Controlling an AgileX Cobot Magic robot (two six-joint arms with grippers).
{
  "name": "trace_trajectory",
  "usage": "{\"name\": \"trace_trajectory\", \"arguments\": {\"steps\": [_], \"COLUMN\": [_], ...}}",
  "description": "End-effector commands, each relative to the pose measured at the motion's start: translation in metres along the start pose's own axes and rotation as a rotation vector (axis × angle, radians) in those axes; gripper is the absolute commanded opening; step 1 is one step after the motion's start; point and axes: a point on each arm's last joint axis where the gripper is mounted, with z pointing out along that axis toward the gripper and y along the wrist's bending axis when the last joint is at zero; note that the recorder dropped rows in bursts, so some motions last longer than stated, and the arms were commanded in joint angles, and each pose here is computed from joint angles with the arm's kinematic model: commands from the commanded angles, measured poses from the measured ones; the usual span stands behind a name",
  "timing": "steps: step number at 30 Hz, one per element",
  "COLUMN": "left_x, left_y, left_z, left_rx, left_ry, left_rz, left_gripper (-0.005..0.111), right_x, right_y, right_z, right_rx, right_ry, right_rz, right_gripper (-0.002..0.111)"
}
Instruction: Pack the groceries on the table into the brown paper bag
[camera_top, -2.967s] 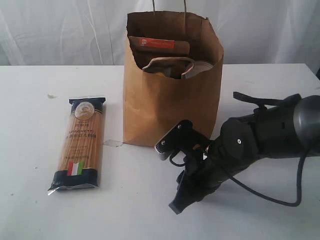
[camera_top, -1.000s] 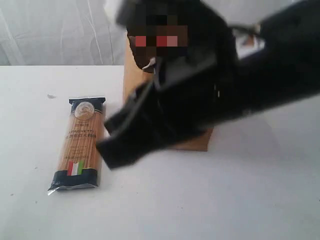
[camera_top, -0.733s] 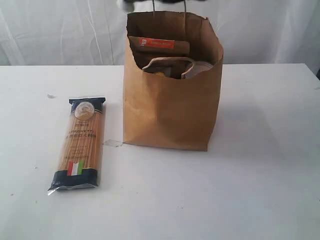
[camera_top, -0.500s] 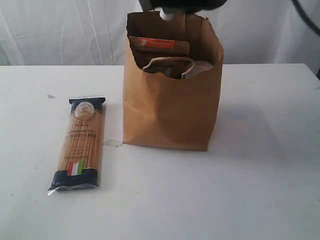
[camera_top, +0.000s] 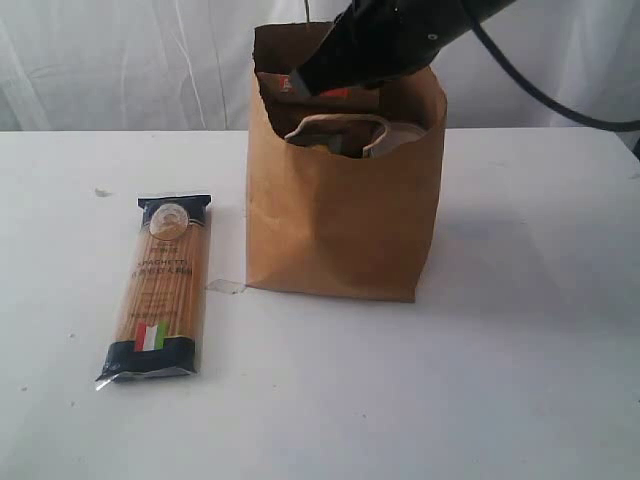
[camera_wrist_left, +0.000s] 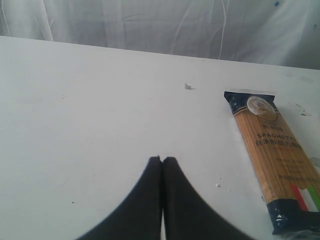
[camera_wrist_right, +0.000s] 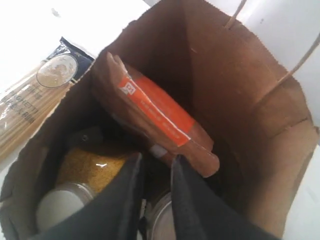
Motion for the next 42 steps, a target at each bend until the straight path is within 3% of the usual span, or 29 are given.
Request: {"name": "trace_trajectory", "arguments": {"steps": [1, 7, 12, 15, 19, 27, 32, 37, 42], "left_x": [0.001, 0.001, 0.001, 0.001, 0.001, 0.001, 0.001, 0.001, 0.001], "left_y": [0.0, 0.0, 0.0, 0.0, 0.0, 0.0, 0.0, 0.0, 0.0], "left_z": [0.0, 0.0, 0.0, 0.0, 0.0, 0.0, 0.0, 0.0, 0.0], "left_rx": [-0.004, -0.004, -0.004, -0.004, -0.004, -0.004, -0.004, -0.004, -0.004], "left_ry": [0.002, 0.002, 0.002, 0.002, 0.002, 0.002, 0.002, 0.002, 0.002], "left_rz": [0.002, 0.002, 0.002, 0.002, 0.002, 0.003, 0.003, 0.003, 0.003], "left_gripper": [0.0, 0.0, 0.0, 0.0, 0.0, 0.0, 0.0, 0.0, 0.0], "right_x": [-0.002, 0.0, 0.017, 0.044, 0.092, 0.206, 0.229, 0.215, 0.204], "right_y": [-0.009, -0.035, -0.09, -0.121, -0.151, -0.17, -0.151, -0.123, -0.08], "right_z": [-0.008, -0.021, -0.031, -0.032, -0.032, -0.036, -0.055, -0.097, -0.164], "right_rx": [0.066, 0.305, 0.546, 0.57, 0.514, 0.48, 0.546, 0.62, 0.678], "right_ry": [-0.008, 0.016, 0.079, 0.185, 0.383, 0.691, 0.462, 0.041, -0.319], "right_rz": [-0.044, -0.069, 0.078, 0.308, 0.454, 0.702, 0.72, 0.619, 0.664], "right_gripper": [0.02, 0.001, 0.0, 0.0, 0.0, 0.0, 0.0, 0.0, 0.0]}}
